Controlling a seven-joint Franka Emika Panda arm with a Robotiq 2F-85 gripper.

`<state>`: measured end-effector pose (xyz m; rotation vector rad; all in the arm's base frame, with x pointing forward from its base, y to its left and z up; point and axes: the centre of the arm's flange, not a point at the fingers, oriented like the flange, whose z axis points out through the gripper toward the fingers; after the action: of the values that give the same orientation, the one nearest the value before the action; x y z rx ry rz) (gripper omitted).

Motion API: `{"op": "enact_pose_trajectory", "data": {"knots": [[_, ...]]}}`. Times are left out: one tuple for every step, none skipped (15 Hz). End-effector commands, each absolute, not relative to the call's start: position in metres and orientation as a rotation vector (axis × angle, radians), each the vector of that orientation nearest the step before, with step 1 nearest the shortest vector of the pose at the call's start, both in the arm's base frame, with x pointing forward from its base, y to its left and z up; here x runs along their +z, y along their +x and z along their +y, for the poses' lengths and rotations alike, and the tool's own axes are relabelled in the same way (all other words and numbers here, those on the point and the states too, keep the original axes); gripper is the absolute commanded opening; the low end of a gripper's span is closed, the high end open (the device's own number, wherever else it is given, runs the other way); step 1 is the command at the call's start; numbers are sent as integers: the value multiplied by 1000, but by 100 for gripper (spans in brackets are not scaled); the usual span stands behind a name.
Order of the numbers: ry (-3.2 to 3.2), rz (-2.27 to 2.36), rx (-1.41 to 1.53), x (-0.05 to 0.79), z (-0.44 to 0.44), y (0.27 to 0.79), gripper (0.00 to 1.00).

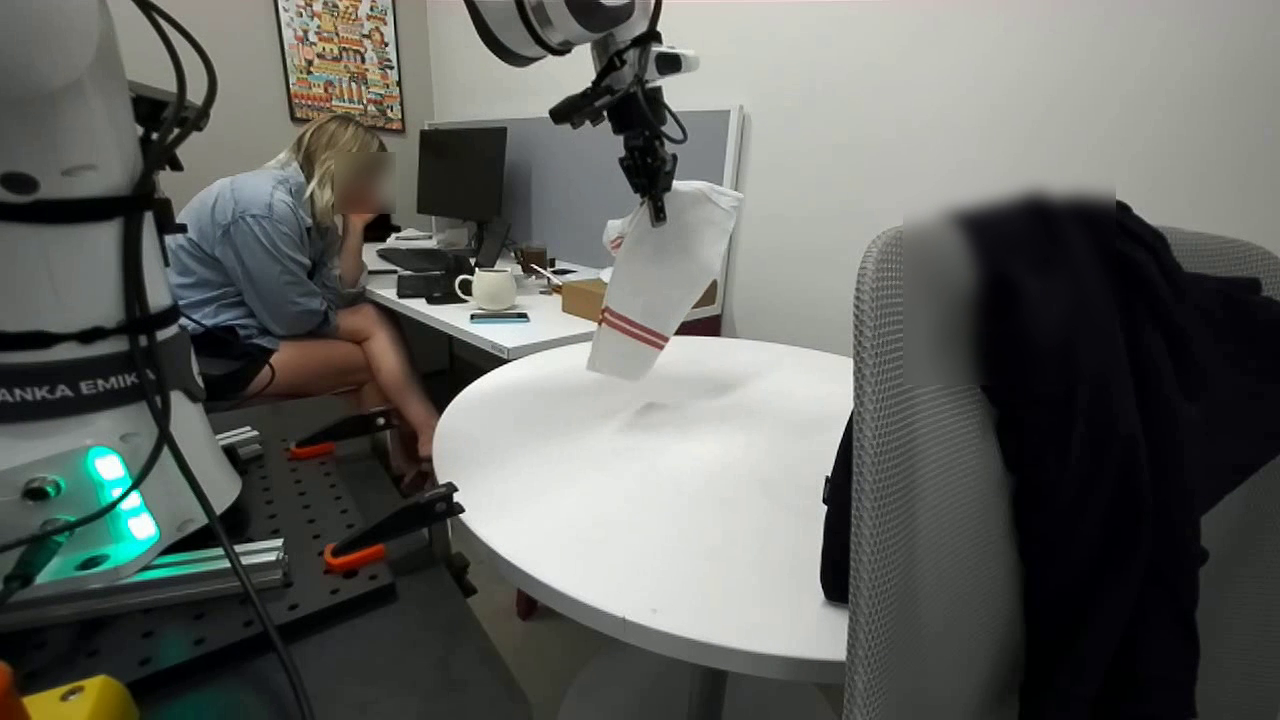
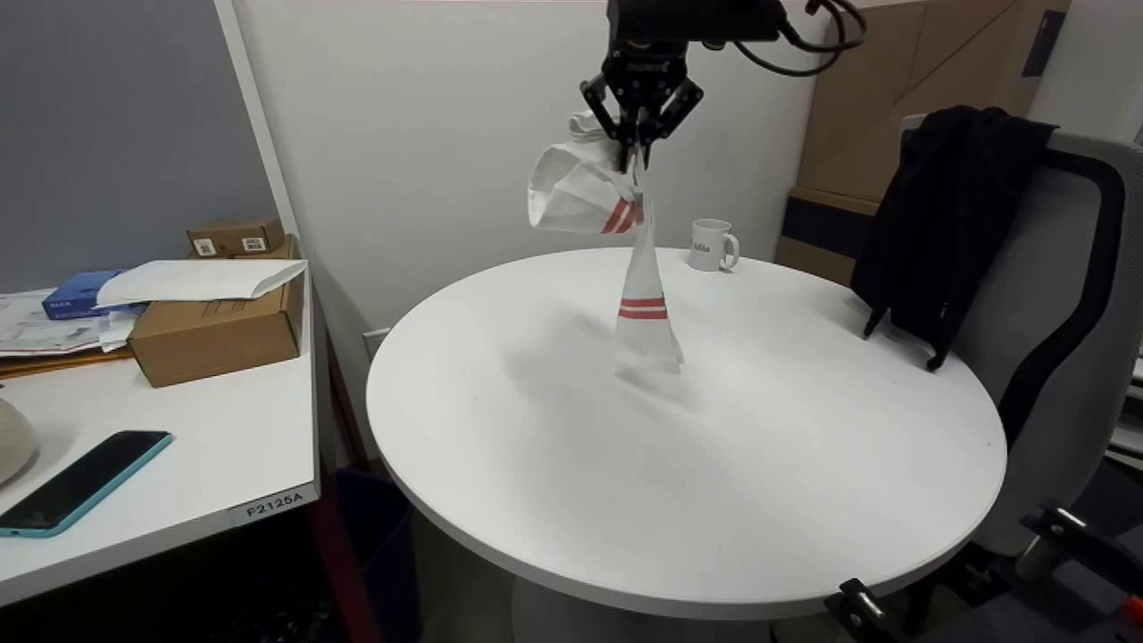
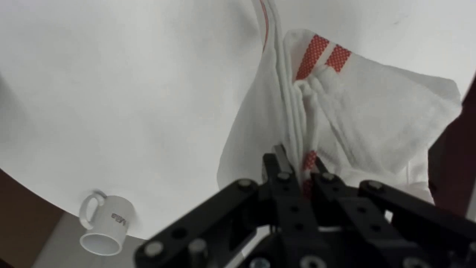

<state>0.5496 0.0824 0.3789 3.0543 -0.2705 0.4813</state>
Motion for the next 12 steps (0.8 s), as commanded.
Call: {"op": "enact_pose_trajectory", "data": {"knots": [[2982,-420,397,345,46,578,2],[2966,-441,376,331,33,583,2],[2948,-458,365,319,24,586,2],[2933,-469,332,304,14,590,2],[2917,-474,307,290,6,591,2],[2901,-479,276,275,0,591,2],[2889,-479,247,261,-5,589,2],[2875,-475,216,247,-9,586,2],[2866,-482,178,229,-14,581,2],[2860,-493,136,214,-18,577,2],[2853,-506,93,198,-21,571,2],[2849,-519,54,184,-25,567,2]]}}
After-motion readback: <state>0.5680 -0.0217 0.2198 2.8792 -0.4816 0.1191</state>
